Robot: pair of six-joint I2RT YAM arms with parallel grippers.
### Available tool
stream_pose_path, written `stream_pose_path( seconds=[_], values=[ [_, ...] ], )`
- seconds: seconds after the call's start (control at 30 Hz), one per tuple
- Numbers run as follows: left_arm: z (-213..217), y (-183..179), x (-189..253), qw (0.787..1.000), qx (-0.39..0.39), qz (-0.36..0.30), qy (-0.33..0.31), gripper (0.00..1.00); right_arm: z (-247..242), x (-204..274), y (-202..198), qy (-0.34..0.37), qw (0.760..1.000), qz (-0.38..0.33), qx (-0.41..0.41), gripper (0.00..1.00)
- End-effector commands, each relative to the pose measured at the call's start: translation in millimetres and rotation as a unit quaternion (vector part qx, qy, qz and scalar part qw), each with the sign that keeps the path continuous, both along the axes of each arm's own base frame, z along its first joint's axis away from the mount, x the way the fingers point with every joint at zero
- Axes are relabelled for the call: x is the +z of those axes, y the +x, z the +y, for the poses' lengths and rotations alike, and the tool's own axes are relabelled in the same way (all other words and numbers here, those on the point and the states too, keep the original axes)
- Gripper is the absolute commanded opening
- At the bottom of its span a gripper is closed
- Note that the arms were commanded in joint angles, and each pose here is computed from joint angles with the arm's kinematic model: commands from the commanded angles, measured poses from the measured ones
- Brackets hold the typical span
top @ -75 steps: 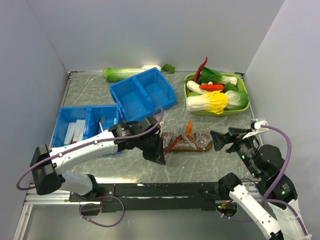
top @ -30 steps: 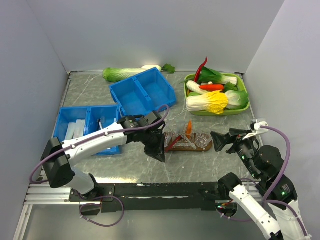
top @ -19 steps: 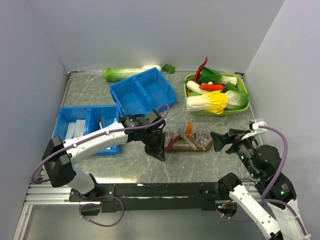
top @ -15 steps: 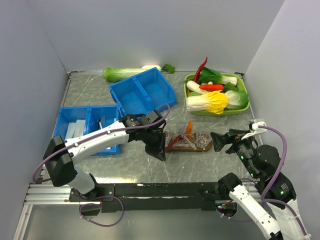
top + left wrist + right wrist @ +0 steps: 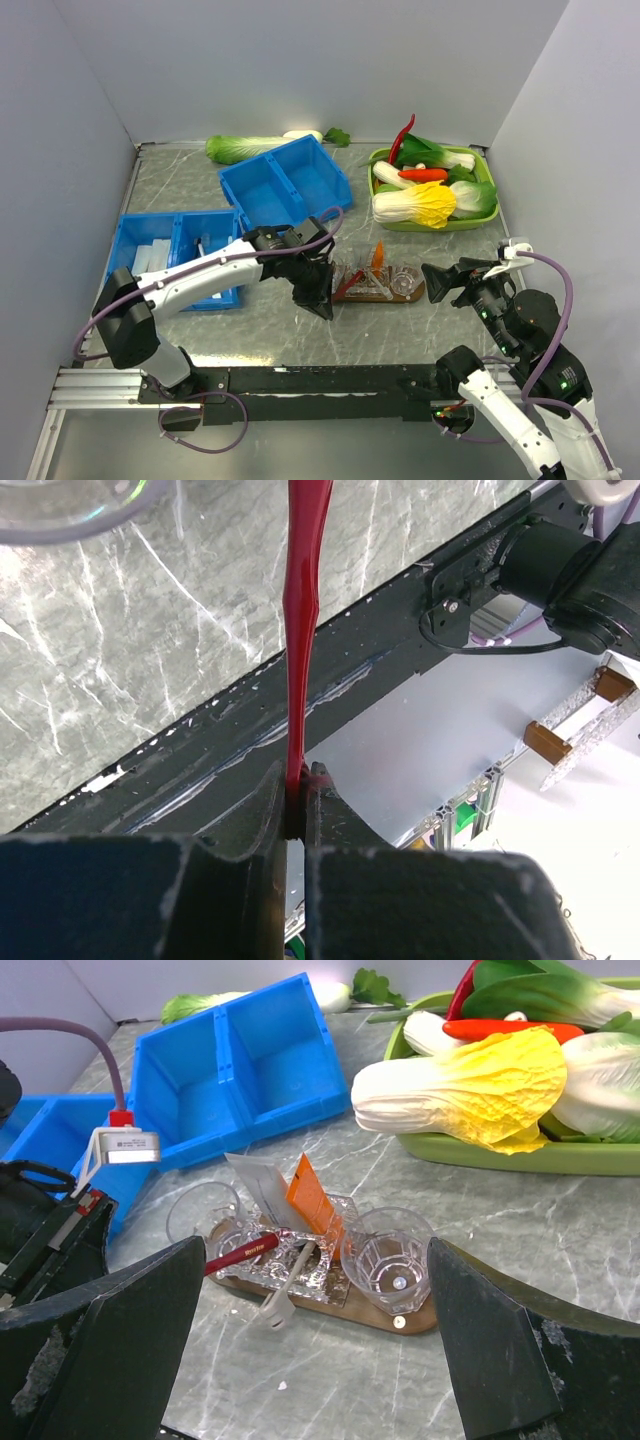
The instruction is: Prepare toiletry sets of a toothbrush and toothpaste on the tray
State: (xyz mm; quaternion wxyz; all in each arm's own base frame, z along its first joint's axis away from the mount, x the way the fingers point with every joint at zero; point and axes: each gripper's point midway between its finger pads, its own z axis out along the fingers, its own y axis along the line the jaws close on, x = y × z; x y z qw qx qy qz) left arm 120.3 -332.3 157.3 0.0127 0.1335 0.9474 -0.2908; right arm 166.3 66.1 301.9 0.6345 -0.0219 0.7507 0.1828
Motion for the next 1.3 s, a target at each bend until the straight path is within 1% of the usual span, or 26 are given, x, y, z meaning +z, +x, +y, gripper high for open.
stream_pose_path(
  seconds=[0.0, 0.53, 0.93, 1.27],
  values=[
    [-8, 6, 12, 1.0, -0.008, -0.008, -0.018, 0.01, -3, 1, 3, -0.008, 1.0, -0.006, -0.009, 0.99],
    [-10, 21, 10, 1.0, 0.008, -0.01, -0.007, 0.01, -5, -3, 6, -0.017, 1.0, -0.004, -0.015, 0.99],
    [-13, 26, 3, 1.0, 0.023, -0.003, 0.01, 0.01, -8, -5, 4, -0.023, 1.0, -0.011, -0.017, 1.0],
    [-18, 30, 2, 0.999, 0.032, 0.0, 0.012, 0.01, -8, -6, 3, -0.021, 1.0, -0.016, -0.014, 1.0]
  ],
)
